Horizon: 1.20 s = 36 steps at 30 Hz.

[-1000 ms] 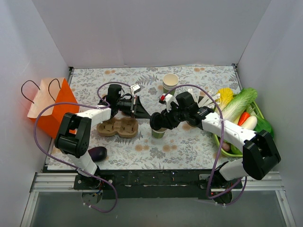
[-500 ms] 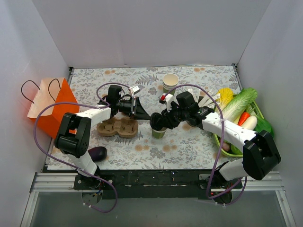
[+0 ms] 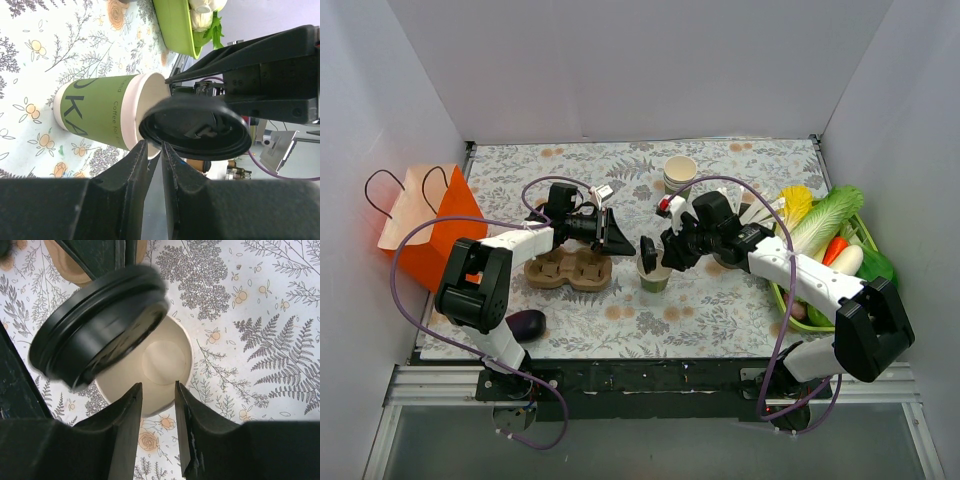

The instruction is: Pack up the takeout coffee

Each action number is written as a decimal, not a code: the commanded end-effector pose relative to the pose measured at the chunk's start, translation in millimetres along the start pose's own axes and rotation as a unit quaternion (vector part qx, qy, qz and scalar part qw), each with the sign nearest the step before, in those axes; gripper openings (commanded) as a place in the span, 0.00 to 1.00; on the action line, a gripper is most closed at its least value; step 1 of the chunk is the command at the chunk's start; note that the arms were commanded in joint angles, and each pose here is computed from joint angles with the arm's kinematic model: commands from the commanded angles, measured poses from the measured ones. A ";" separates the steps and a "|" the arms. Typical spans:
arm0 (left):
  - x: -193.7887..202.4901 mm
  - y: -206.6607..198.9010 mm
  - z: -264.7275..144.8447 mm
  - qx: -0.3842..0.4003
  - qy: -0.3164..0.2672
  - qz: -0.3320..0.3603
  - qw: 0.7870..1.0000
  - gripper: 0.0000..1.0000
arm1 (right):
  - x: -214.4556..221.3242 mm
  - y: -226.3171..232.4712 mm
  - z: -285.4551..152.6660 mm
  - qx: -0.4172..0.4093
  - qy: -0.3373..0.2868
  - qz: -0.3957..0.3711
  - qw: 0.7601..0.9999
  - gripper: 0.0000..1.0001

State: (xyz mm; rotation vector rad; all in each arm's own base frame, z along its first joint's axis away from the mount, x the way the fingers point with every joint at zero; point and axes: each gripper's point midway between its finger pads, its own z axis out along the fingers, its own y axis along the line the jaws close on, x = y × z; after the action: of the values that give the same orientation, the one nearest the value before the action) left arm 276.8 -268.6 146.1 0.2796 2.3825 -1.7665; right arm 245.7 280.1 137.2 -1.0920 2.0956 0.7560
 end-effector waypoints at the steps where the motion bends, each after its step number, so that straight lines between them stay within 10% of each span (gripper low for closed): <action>1: -4.3 -8.2 -4.7 -0.009 -0.013 0.033 0.999 0.18 | -29.5 2.9 -8.8 -0.004 -0.035 -0.008 0.999 0.40; 36: 35.9 -33.5 -22.9 0.021 0.018 0.054 0.998 0.36 | -53.7 29.2 -11.8 -0.051 -0.049 -0.043 0.997 0.40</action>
State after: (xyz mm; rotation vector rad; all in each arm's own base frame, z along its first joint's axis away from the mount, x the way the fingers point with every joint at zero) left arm 239.7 -254.0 155.5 0.3670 2.4040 -1.7249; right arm 240.8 301.2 171.1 -1.1429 2.0014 0.8391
